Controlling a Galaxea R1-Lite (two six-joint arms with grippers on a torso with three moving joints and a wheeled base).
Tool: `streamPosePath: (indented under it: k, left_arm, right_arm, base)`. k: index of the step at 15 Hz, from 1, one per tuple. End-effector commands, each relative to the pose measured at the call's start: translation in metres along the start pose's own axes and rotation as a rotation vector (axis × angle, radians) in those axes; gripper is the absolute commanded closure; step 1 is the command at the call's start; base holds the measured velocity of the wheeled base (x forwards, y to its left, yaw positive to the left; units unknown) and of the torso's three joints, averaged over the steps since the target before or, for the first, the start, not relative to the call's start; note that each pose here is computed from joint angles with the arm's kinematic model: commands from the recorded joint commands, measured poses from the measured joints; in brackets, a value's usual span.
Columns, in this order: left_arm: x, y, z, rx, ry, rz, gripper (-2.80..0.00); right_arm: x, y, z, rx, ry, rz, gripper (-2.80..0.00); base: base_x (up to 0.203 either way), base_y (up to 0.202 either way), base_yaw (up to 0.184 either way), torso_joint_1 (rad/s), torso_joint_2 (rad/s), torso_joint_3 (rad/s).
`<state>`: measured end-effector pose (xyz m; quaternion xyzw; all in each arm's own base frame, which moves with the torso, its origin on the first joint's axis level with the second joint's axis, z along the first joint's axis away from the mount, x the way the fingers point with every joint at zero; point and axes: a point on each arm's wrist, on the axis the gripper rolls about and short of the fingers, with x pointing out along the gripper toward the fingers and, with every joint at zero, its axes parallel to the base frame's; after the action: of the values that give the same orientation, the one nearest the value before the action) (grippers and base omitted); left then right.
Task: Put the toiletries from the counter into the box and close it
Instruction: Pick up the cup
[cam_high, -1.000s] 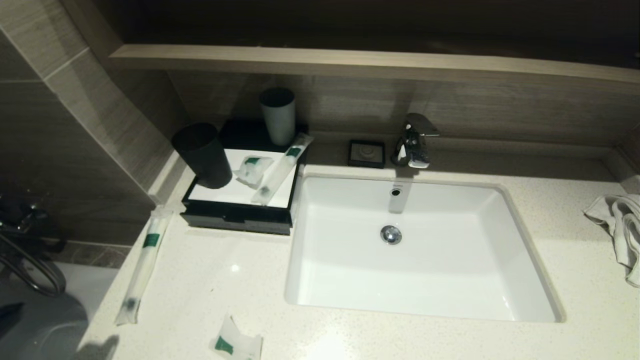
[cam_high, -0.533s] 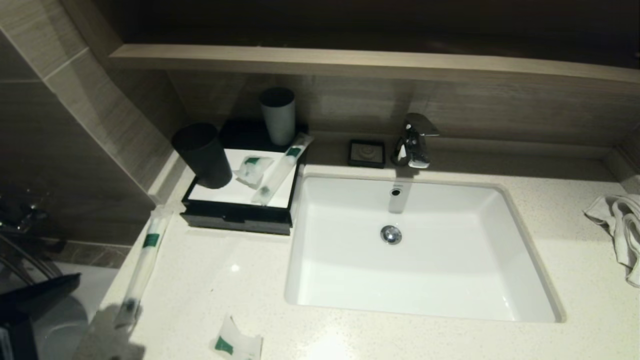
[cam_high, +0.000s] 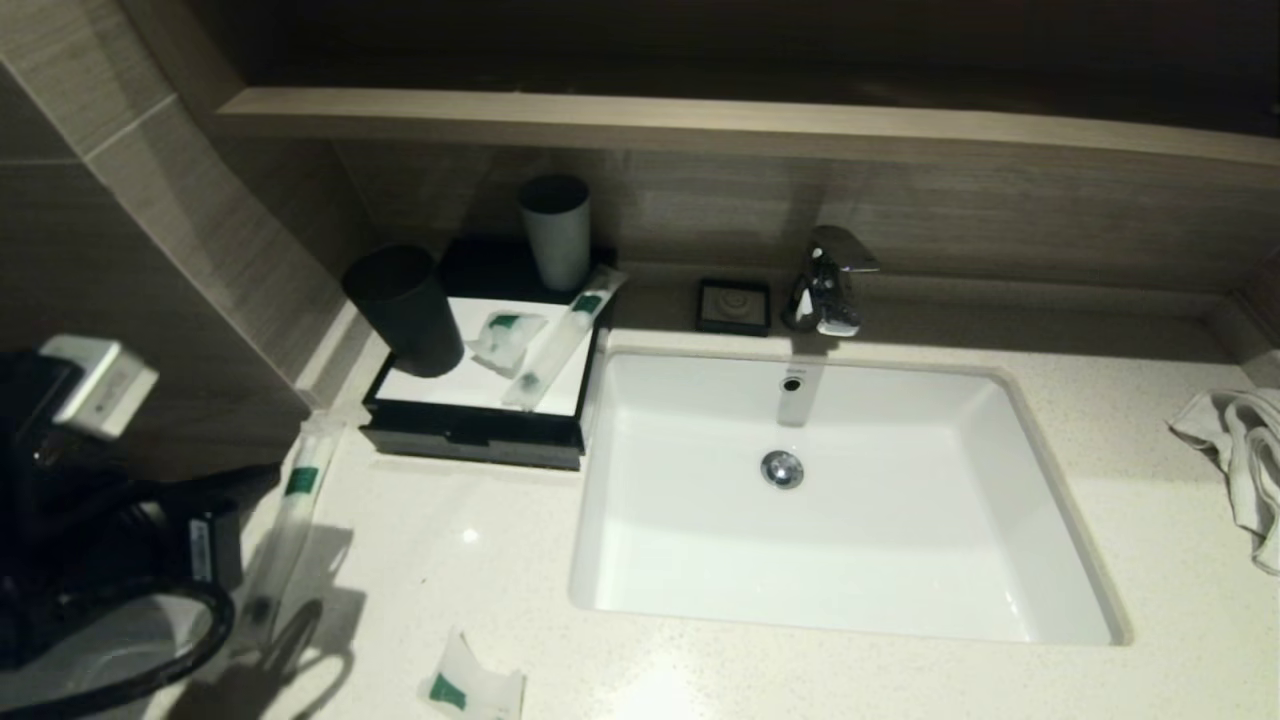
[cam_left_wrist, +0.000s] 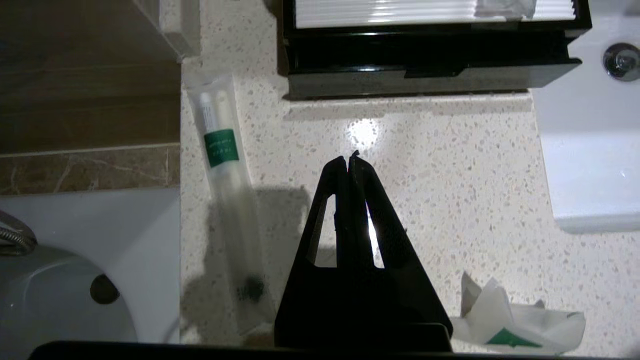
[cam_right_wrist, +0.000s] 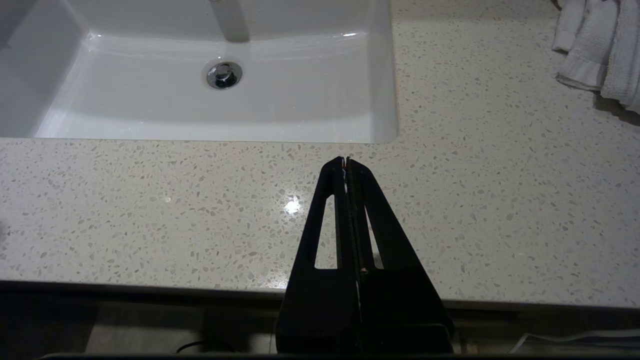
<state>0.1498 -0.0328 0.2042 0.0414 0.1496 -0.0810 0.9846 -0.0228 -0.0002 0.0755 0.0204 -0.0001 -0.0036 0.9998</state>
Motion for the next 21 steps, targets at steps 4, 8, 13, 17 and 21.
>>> streamPosePath:
  k: [4, 8, 13, 17, 21]
  left_arm:
    - [0.039, -0.010, 0.020, -0.064, 0.017, -0.014, 0.00]
    - [0.061, -0.012, 0.025, -0.071, -0.014, 0.007, 0.00]
    - [0.076, -0.013, 0.027, -0.078, -0.057, 0.020, 0.00]
    - [0.079, -0.015, 0.027, -0.080, -0.076, 0.015, 0.00]
    - [0.079, -0.018, 0.024, -0.092, -0.063, 0.003, 0.00]
  right_arm:
    - [0.000, 0.000, 0.000, 0.000, 0.000, 0.000, 0.00]
    - [0.000, 0.000, 0.000, 0.001, 0.000, 0.000, 0.00]
    - [0.000, 0.000, 0.000, 0.001, 0.000, 0.000, 0.00]
    - [0.000, 0.000, 0.000, 0.001, 0.000, 0.000, 0.00]
    - [0.000, 0.000, 0.000, 0.001, 0.000, 0.000, 0.00]
  base:
    - [0.000, 0.000, 0.000, 0.000, 0.00, 0.000]
    - [0.000, 0.000, 0.000, 0.000, 0.00, 0.000]
    - [0.000, 0.000, 0.000, 0.000, 0.00, 0.000]
    - [0.000, 0.000, 0.000, 0.000, 0.00, 0.000]
    - [0.000, 0.000, 0.000, 0.000, 0.00, 0.000]
